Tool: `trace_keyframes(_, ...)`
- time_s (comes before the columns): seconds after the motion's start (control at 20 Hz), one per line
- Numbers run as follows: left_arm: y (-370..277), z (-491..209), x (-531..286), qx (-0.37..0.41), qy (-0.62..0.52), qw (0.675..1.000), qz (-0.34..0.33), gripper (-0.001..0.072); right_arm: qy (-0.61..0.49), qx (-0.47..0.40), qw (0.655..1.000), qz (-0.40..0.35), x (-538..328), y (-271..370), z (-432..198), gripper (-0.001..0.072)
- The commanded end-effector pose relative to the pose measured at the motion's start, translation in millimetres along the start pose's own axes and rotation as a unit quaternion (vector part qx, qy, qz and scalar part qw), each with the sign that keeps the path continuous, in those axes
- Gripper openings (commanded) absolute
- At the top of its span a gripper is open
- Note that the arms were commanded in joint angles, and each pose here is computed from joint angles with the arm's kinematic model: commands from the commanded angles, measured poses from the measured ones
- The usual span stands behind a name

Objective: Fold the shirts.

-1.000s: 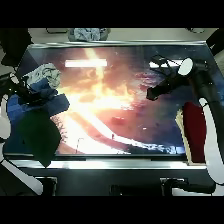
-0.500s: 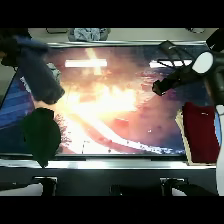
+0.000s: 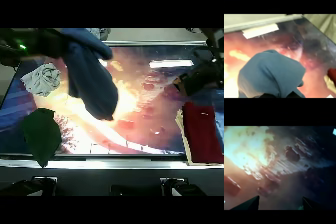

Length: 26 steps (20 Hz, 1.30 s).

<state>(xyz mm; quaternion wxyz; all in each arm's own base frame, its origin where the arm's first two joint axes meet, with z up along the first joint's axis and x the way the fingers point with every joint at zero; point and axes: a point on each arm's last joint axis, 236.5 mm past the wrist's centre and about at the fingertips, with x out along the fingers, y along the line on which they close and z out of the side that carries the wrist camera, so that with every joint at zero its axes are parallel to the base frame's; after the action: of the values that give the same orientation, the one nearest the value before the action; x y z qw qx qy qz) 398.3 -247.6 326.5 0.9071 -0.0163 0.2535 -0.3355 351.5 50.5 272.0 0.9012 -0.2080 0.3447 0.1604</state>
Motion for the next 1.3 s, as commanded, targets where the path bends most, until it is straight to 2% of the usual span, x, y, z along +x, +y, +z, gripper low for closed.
trace_keyframes(0.0, -18.3, -84.5, 61.5, 0.001, 0.116, 0.993, -0.024, 0.0028, 0.045, 0.004, 0.999, -0.024, -27.1, -4.9, -29.9, 0.0613)
trace_keyframes(0.15, 18.8, -194.0, 113.2, -0.018, 0.239, 0.971, 0.011, 0.0028, 0.102, 0.02, 0.995, 0.004, -18.0, 6.1, -52.1, 0.0611)
trace_keyframes(0.3, 43.2, -305.3, 135.8, -0.079, 0.361, 0.929, 0.036, 0.0032, 0.157, 0.024, 0.987, 0.033, 18.3, 13.0, -70.9, 0.0611)
trace_keyframes(0.35, 43.6, -325.8, 140.4, -0.094, 0.387, 0.917, 0.034, 0.0147, 0.175, 0.025, 0.983, 0.044, 37.4, 16.1, -78.2, 0.0611)
trace_keyframes(0.4, 42.2, -332.0, 140.8, -0.104, 0.404, 0.908, 0.03, 0.0468, 0.195, 0.027, 0.979, 0.057, 56.3, 20.1, -86.8, 0.0612)
trace_keyframes(0.45, 44.2, -325.7, 136.3, -0.107, 0.412, 0.905, 0.03, 0.072, 0.213, 0.027, 0.974, 0.069, 72.3, 24.0, -94.1, 0.0612)
trace_keyframes(0.55, 65.7, -287.8, 114.5, -0.065, 0.403, 0.912, 0.037, 0.072, 0.238, 0.022, 0.965, 0.105, 99.4, 36.3, -104.3, 0.0615)
trace_keyframes(0.65, 109.1, -247.3, 80.8, -0.049, 0.375, 0.922, 0.086, 0.072, 0.256, 0.019, 0.956, 0.144, 121.5, 51.6, -113.0, 0.0619)
trace_keyframes(0.8, 155.4, -243.7, 40.8, -0.12, 0.354, 0.92, 0.117, 0.072, 0.284, 0.014, 0.931, 0.229, 150.8, 88.3, -135.3, 0.0634)
trace_keyframes(1.0, 143.6, -309.7, 67.7, -0.257, 0.353, 0.898, 0.054, 0.0719, 0.295, 0.058, 0.883, 0.36, 169.9, 160.2, -168.7, 0.0639)
trace_keyframes(1.05, 138.5, -324.9, 79.9, -0.281, 0.349, 0.893, 0.046, 0.071, 0.295, 0.069, 0.876, 0.375, 172.0, 170.9, -176.1, 0.0691)
trace_keyframes(1.1, 131.5, -338.0, 93.3, -0.301, 0.345, 0.888, 0.034, 0.0709, 0.298, 0.076, 0.87, 0.385, 173.5, 178.9, -184.1, 0.0709)
trace_keyframes(1.2, 119.4, -349.1, 116.6, -0.315, 0.333, 0.889, 0.006, 0.0648, 0.312, 0.084, 0.862, 0.391, 173.9, 186.9, -199.0, 0.0709)
trace_keyframes(1.25, 117.5, -351.5, 126.9, -0.322, 0.327, 0.888, 0.002, 0.0648, 0.317, 0.087, 0.859, 0.393, 173.5, 189.2, -203.5, 0.0709)
